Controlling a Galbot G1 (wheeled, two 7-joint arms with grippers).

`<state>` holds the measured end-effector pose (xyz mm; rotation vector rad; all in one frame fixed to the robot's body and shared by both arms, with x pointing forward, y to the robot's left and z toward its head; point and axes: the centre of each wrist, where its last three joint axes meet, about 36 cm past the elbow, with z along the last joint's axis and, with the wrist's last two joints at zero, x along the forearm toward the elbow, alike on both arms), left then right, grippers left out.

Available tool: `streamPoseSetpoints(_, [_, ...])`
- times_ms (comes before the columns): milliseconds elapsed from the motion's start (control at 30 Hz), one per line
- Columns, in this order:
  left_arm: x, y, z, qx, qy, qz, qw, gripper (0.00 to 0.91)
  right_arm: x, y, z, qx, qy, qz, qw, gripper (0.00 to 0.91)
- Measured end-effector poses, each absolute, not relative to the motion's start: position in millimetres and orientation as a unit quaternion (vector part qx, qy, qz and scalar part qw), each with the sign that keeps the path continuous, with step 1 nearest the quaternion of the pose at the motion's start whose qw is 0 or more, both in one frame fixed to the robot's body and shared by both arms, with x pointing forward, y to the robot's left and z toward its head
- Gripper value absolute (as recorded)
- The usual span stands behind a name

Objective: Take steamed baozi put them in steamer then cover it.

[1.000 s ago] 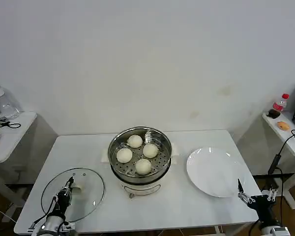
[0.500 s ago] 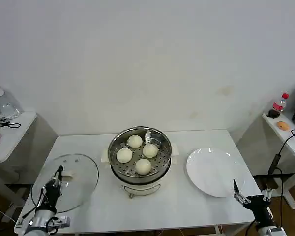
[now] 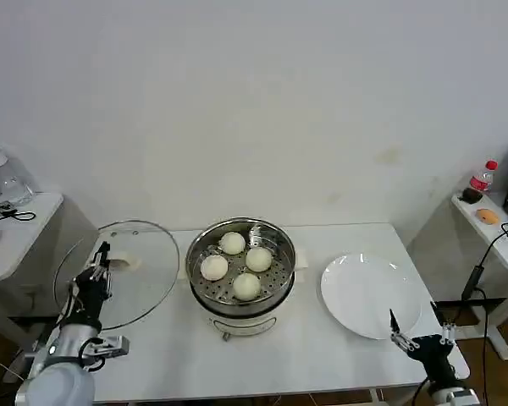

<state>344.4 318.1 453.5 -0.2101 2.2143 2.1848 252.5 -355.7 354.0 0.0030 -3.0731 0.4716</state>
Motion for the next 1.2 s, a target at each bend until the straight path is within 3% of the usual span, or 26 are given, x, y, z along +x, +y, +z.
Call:
streamPoseSetpoints(267, [372,281,467,-0.057,0.725,0.686,0.011,0.0,254,-345,347,0.005,-0.987,0.16,0.025,0.907])
streamPoseSetpoints(1200, [421,104,452,-0.022,0.712,0.702,-0.003,0.0,261,-317,330,0.034,-0.983,0.174,0.044,0.907])
